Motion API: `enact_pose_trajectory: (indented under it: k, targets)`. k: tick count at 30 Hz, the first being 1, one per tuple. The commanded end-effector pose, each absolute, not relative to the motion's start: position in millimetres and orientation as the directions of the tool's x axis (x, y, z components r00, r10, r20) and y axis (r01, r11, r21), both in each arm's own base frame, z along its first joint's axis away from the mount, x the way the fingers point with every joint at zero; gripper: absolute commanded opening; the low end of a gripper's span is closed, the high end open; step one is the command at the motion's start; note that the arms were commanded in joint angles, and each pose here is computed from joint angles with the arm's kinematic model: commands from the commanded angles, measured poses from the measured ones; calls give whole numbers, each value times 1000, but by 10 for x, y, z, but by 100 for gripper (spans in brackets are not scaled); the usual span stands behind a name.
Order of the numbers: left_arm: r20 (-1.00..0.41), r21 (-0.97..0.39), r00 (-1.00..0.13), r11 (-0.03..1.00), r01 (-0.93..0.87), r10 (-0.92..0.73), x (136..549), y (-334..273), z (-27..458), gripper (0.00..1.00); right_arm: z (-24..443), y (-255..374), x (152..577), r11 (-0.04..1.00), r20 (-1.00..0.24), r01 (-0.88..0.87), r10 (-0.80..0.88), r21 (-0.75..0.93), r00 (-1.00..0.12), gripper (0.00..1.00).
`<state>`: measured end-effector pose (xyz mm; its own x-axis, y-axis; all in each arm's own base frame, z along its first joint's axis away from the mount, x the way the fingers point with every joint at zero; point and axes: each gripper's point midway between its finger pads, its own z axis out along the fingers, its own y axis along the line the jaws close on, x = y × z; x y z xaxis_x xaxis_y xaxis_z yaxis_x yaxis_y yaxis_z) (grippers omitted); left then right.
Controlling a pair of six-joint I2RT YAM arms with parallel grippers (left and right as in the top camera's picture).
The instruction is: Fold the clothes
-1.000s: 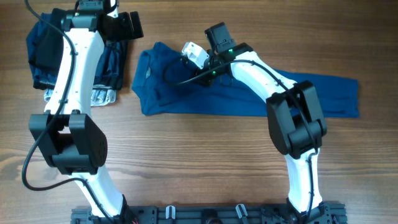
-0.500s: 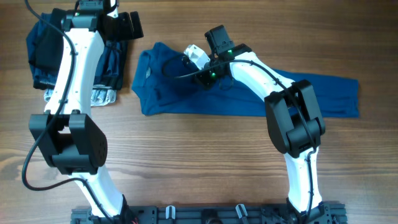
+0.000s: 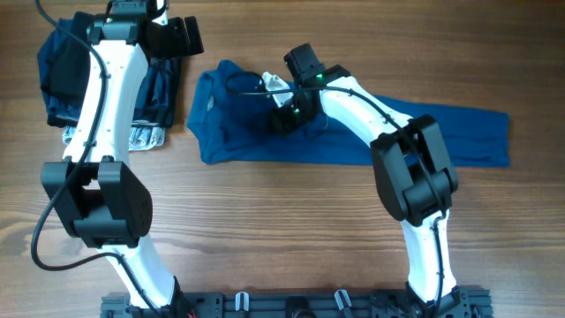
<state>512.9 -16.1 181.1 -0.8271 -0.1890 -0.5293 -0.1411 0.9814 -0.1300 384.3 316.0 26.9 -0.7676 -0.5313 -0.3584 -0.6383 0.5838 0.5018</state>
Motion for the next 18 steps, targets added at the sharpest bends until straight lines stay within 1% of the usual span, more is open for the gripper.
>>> enact_pose_trajectory:
  k: [1,7,11,13,16,17,18]
  targets:
    - [-523,-123,-831,982,-145,-188,5127,-145,1771,100,469,3372,3643,567,-324,-587,-501,577,-803,4]
    - [-523,-123,-831,982,-145,-188,5126,-145,1770,100,433,3416,3440,590,-244,-542,-511,598,-824,4]
    - [-523,-123,-831,982,-145,-188,5127,-145,1771,100,413,3379,3383,629,-179,-481,-482,611,-858,5]
    - [-523,-123,-831,982,-145,-188,5126,-145,1770,100,411,3375,3377,633,-173,-476,-480,611,-860,11]
    - [-523,-123,-831,982,-145,-188,5126,-145,1770,100,415,3384,3392,645,-161,-452,-458,616,-874,14]
    - [-523,-123,-831,982,-145,-188,5126,-145,1770,100,416,3386,3393,650,-155,-442,-450,618,-879,18]
    - [-523,-123,-831,982,-145,-188,5126,-145,1770,100,416,3386,3393,661,-140,-421,-435,622,-890,31]
